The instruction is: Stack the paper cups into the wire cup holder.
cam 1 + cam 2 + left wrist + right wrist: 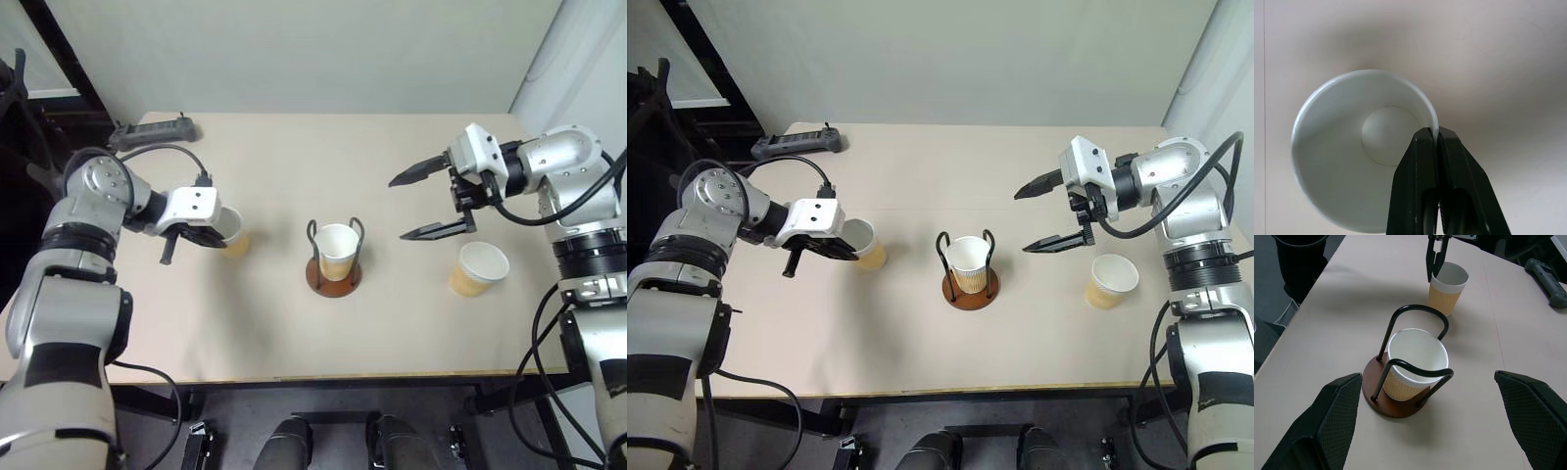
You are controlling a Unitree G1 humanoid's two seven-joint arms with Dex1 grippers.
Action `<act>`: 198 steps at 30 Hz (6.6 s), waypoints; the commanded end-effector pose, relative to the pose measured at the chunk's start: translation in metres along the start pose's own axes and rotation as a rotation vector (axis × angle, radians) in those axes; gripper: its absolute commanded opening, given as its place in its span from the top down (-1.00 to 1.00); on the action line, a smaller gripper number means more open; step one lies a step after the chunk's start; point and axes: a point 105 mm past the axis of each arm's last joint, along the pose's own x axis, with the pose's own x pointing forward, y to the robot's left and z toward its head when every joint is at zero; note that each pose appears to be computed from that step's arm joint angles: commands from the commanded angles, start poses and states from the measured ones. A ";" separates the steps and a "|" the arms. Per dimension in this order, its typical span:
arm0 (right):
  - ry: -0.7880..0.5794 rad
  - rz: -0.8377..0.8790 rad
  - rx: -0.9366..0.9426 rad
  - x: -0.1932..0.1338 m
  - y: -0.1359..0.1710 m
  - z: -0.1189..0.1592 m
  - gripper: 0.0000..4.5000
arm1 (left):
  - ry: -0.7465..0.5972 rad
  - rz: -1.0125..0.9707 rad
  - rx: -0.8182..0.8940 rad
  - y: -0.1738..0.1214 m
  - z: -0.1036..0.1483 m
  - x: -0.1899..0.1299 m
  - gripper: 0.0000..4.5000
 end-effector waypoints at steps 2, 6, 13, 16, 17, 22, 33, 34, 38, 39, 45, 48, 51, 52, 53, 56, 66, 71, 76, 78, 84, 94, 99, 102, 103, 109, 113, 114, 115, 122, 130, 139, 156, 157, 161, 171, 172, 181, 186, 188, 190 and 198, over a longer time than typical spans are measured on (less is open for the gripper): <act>-0.020 -0.023 -0.045 -0.010 -0.003 0.013 -1.00 | -0.004 0.014 0.011 0.008 0.008 -0.012 0.99; -0.017 -0.021 -0.043 -0.011 -0.002 0.014 -1.00 | -0.028 0.014 0.000 0.014 0.019 -0.020 0.99; -0.014 -0.021 -0.044 -0.012 -0.002 0.015 -1.00 | -0.030 0.021 0.009 0.023 0.032 -0.031 0.99; -0.015 -0.019 -0.040 -0.012 -0.002 0.014 -1.00 | -0.044 0.030 0.021 0.030 0.043 -0.034 0.99; -0.014 -0.019 -0.039 -0.012 -0.002 0.014 -1.00 | -0.052 0.033 0.027 0.032 0.047 -0.034 0.99; -0.007 -0.015 -0.034 -0.015 -0.001 0.015 -1.00 | -0.094 0.064 0.083 0.047 0.079 -0.042 0.99; 0.051 0.009 0.005 -0.029 0.008 0.009 -1.00 | -0.212 0.113 0.253 0.072 0.176 -0.060 0.99; 0.056 0.011 0.007 -0.030 0.009 0.009 -1.00 | -0.227 0.108 0.265 0.073 0.183 -0.059 0.99; 0.071 0.018 0.015 -0.033 0.012 0.007 -1.00 | -0.247 0.087 0.306 0.072 0.202 -0.054 0.99; 0.075 0.020 0.017 -0.034 0.013 0.007 -1.00 | -0.249 0.080 0.316 0.071 0.206 -0.052 0.99; 0.100 0.038 0.019 -0.037 0.017 0.007 -1.00 | -0.317 0.034 0.362 0.066 0.234 -0.040 0.99; 0.107 0.046 0.023 -0.038 0.018 0.008 -1.00 | -0.356 0.010 0.368 0.063 0.243 -0.035 0.99; 0.110 0.050 0.026 -0.040 0.020 0.009 -1.00 | -0.378 -0.012 0.373 0.060 0.248 -0.033 0.99; 0.110 0.052 0.028 -0.040 0.020 0.009 -1.00 | -0.375 -0.024 0.375 0.058 0.247 -0.033 0.99; 0.110 0.054 0.029 -0.040 0.021 0.009 -1.00 | -0.375 -0.036 0.375 0.056 0.246 -0.032 0.99; 0.111 0.061 0.033 -0.040 0.022 0.009 -1.00 | -0.385 -0.082 0.372 0.049 0.246 -0.032 0.99; 0.104 0.073 0.042 -0.038 0.024 0.010 -1.00 | -0.381 -0.211 0.378 0.028 0.242 -0.033 0.99; 0.100 0.076 0.046 -0.038 0.024 0.011 -1.00 | -0.373 -0.256 0.385 0.021 0.241 -0.031 0.99; 0.093 0.081 0.051 -0.037 0.025 0.011 -1.00 | -0.340 -0.278 0.400 0.017 0.235 -0.027 0.99; 0.091 0.082 0.052 -0.037 0.025 0.012 -1.00 | -0.326 -0.281 0.406 0.017 0.232 -0.025 0.99; 0.087 0.082 0.053 -0.037 0.025 0.012 -1.00 | -0.286 -0.304 0.425 0.013 0.225 -0.021 0.99; 0.084 0.081 0.049 -0.036 0.024 0.013 -1.00 | -0.280 -0.338 0.440 0.007 0.223 -0.019 0.99; 0.082 0.080 0.047 -0.035 0.024 0.013 -1.00 | -0.260 -0.342 0.460 0.007 0.221 -0.017 0.99; 0.082 0.080 0.048 -0.035 0.024 0.013 -1.00 | -0.243 -0.339 0.473 0.007 0.219 -0.015 0.99; 0.082 0.080 0.047 -0.035 0.024 0.013 -1.00 | -0.238 -0.338 0.478 0.008 0.218 -0.014 0.99; 0.081 0.080 0.048 -0.035 0.024 0.013 -1.00 | -0.230 -0.346 0.479 0.007 0.217 -0.013 0.99; 0.081 0.079 0.046 -0.034 0.024 0.013 -1.00 | -0.246 -0.346 0.487 0.006 0.220 -0.014 0.57; 0.081 0.078 0.045 -0.034 0.024 0.013 -1.00 | -0.246 -0.346 0.489 0.006 0.220 -0.014 0.42; 0.080 0.079 0.046 -0.034 0.024 0.013 -1.00 | -0.247 -0.346 0.492 0.006 0.220 -0.014 0.26; 0.083 0.078 0.046 -0.034 0.023 0.012 -1.00 | -0.242 -0.345 0.499 0.006 0.219 -0.014 -0.84; 0.140 0.071 0.049 -0.041 0.025 0.003 -1.00 | -0.314 -0.261 0.490 0.018 0.225 -0.024 -0.99; 0.230 0.055 0.110 -0.055 0.031 -0.016 -1.00 | -0.533 -0.195 0.315 0.027 0.233 -0.050 -0.99; 0.587 0.009 0.030 -0.103 0.028 -0.071 -1.00 | -0.756 -0.317 0.248 0.010 0.254 -0.039 -0.99; 0.589 0.008 0.027 -0.103 0.028 -0.072 -1.00 | -0.757 -0.317 0.248 0.009 0.254 -0.039 -0.99; 0.594 0.006 0.018 -0.104 0.026 -0.073 -1.00 | -0.757 -0.317 0.247 0.009 0.254 -0.039 -0.99; 0.765 -0.001 0.042 -0.124 0.030 -0.102 -1.00 | -0.735 -0.328 0.256 0.005 0.249 -0.034 -0.99; 0.764 -0.004 0.042 -0.124 0.029 -0.102 -1.00 | -0.735 -0.328 0.255 0.005 0.249 -0.034 -0.99; 0.703 -0.084 0.061 -0.128 0.005 -0.063 -1.00 | -0.728 -0.322 0.254 0.006 0.247 -0.033 -0.99; 0.633 -0.073 0.114 -0.124 0.017 -0.037 -1.00 | -0.728 -0.327 0.257 0.006 0.248 -0.031 -0.99; 0.605 -0.020 0.147 -0.120 0.036 -0.025 -1.00 | -0.728 -0.325 0.256 0.006 0.247 -0.030 -0.99; 0.588 0.033 0.182 -0.114 0.054 -0.017 -1.00 | -0.729 -0.322 0.257 0.007 0.248 -0.029 -0.99; 0.580 0.103 0.216 -0.097 0.076 -0.021 -1.00 | -0.738 -0.321 0.269 0.008 0.252 -0.027 -0.99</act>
